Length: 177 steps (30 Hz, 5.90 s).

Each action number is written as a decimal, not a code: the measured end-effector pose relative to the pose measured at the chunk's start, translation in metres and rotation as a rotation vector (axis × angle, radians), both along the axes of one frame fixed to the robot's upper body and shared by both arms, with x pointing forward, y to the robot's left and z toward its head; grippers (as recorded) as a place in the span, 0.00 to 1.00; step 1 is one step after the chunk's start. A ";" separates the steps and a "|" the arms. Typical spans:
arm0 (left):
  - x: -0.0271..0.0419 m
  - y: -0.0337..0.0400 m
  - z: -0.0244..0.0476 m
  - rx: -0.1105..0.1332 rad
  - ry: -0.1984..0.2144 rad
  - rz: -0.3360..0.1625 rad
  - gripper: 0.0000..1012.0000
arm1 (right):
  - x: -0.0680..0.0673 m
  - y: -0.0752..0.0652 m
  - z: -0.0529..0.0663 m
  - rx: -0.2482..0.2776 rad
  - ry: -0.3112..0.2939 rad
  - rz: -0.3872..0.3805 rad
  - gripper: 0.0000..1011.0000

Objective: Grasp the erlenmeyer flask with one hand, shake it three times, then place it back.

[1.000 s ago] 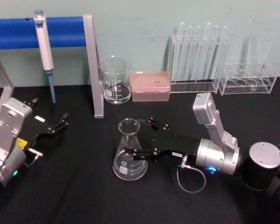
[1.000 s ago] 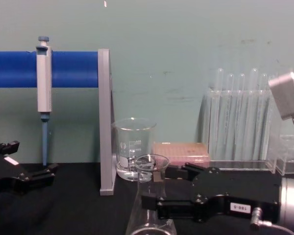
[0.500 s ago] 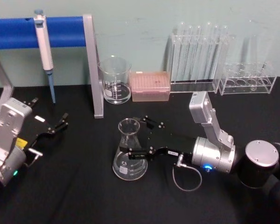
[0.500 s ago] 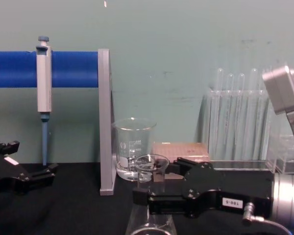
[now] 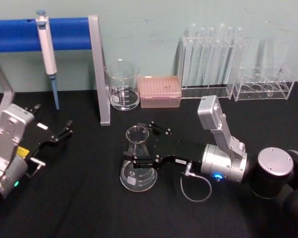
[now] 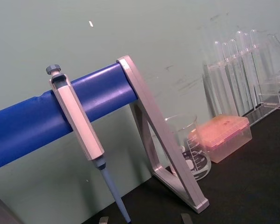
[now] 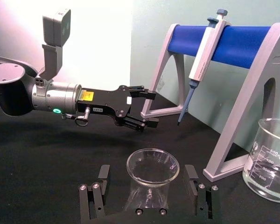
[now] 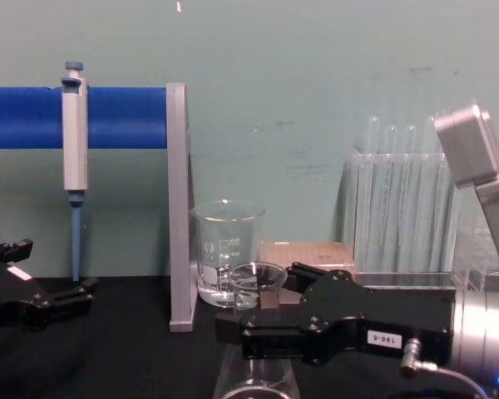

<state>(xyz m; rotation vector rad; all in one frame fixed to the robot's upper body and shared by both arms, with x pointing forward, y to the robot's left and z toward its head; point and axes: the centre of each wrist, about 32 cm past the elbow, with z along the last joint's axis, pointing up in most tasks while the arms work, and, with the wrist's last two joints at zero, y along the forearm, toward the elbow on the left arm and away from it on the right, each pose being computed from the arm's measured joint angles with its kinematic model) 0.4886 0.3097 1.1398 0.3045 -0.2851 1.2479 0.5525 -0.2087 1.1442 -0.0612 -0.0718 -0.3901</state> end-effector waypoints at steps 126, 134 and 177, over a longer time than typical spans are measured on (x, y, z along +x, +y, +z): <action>0.0000 0.0000 0.0000 0.000 0.000 0.000 0.99 | -0.023 -0.014 0.046 0.109 -0.144 -0.185 0.45; 0.0000 0.0000 0.0000 0.000 0.000 0.000 0.99 | -0.031 -0.024 0.052 0.105 -0.162 -0.271 0.45; 0.0000 0.0000 0.0000 0.000 0.000 0.000 0.99 | -0.019 0.030 0.047 0.156 -0.111 -0.047 0.45</action>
